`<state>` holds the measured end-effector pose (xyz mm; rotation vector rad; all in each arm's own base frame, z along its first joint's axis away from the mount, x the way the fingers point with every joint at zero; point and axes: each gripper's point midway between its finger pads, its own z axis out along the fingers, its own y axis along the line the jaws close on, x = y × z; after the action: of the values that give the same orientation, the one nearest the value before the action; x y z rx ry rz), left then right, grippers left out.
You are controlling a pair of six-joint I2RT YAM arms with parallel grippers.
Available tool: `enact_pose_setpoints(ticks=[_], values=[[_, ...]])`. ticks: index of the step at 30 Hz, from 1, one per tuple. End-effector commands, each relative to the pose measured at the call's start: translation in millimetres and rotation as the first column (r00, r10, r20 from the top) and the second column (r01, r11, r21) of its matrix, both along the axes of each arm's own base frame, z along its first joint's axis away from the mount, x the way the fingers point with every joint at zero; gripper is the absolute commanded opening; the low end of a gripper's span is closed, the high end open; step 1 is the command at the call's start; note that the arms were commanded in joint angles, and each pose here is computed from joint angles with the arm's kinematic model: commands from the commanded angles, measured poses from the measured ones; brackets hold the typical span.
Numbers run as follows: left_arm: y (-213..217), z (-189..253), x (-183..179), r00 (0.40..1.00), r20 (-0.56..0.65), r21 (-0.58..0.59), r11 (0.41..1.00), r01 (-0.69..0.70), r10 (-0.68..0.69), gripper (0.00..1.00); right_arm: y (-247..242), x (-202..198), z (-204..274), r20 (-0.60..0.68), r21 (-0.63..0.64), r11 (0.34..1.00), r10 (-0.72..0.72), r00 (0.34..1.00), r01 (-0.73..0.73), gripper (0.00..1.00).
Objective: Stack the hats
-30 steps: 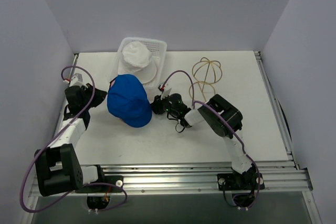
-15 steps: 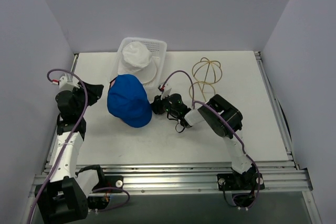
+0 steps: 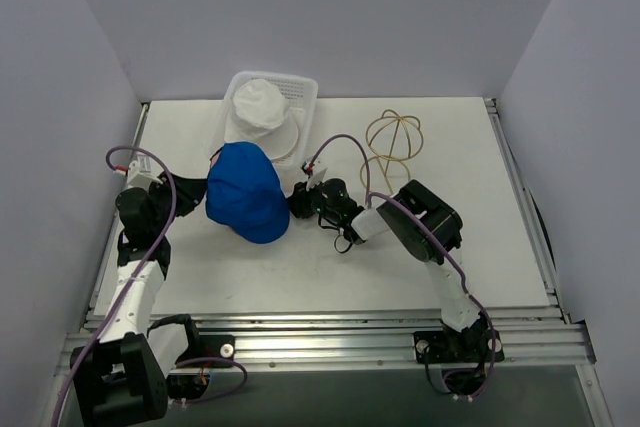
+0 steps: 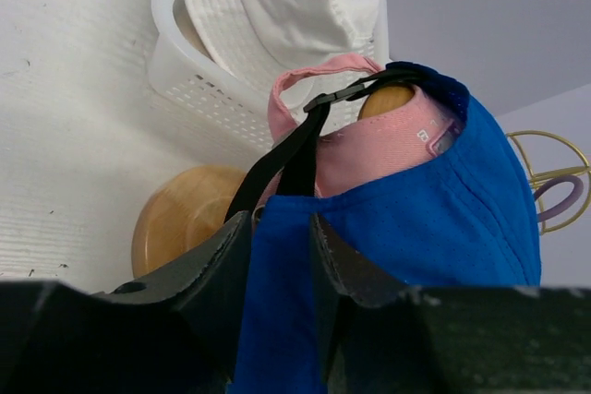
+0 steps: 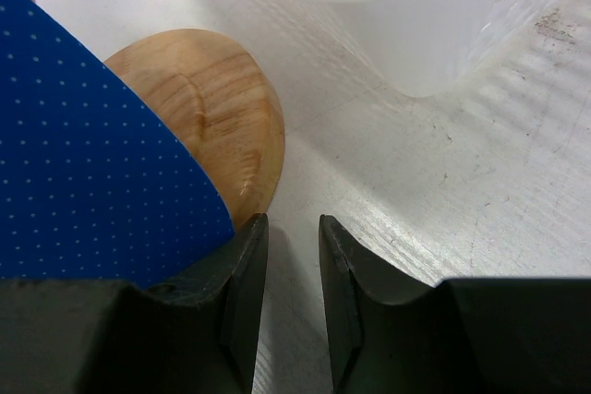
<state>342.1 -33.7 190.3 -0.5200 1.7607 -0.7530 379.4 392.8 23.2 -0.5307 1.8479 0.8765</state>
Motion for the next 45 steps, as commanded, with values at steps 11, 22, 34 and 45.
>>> enact_pose_setpoints(ticks=[11, 22, 34, 45], values=[[4.6, 14.6, 6.5, 0.997, 0.069, 0.0, 1.0, -0.025, 0.025, 0.02, 0.5, -4.2, 15.0, 0.012, 0.01, 1.0, 0.009, 1.0, -0.009, 0.26], [32.6, 6.4, -5.3, 0.983, 0.008, 0.078, 0.98, -0.184, 0.184, 0.02, -0.3, -5.0, 9.8, 0.0, 0.014, 1.0, 0.003, 1.0, -0.003, 0.26], [1.9, 12.2, -70.8, 0.975, 0.168, -0.103, 0.987, -0.125, 0.142, 0.38, 2.7, -8.6, 18.4, -0.002, 0.031, 0.999, 0.01, 1.0, -0.01, 0.26], [-20.8, -6.8, -95.0, 0.966, 0.252, -0.193, 0.981, -0.011, 0.061, 0.31, 4.7, -9.6, 14.9, -0.009, 0.023, 1.0, 0.013, 1.0, -0.013, 0.26]])
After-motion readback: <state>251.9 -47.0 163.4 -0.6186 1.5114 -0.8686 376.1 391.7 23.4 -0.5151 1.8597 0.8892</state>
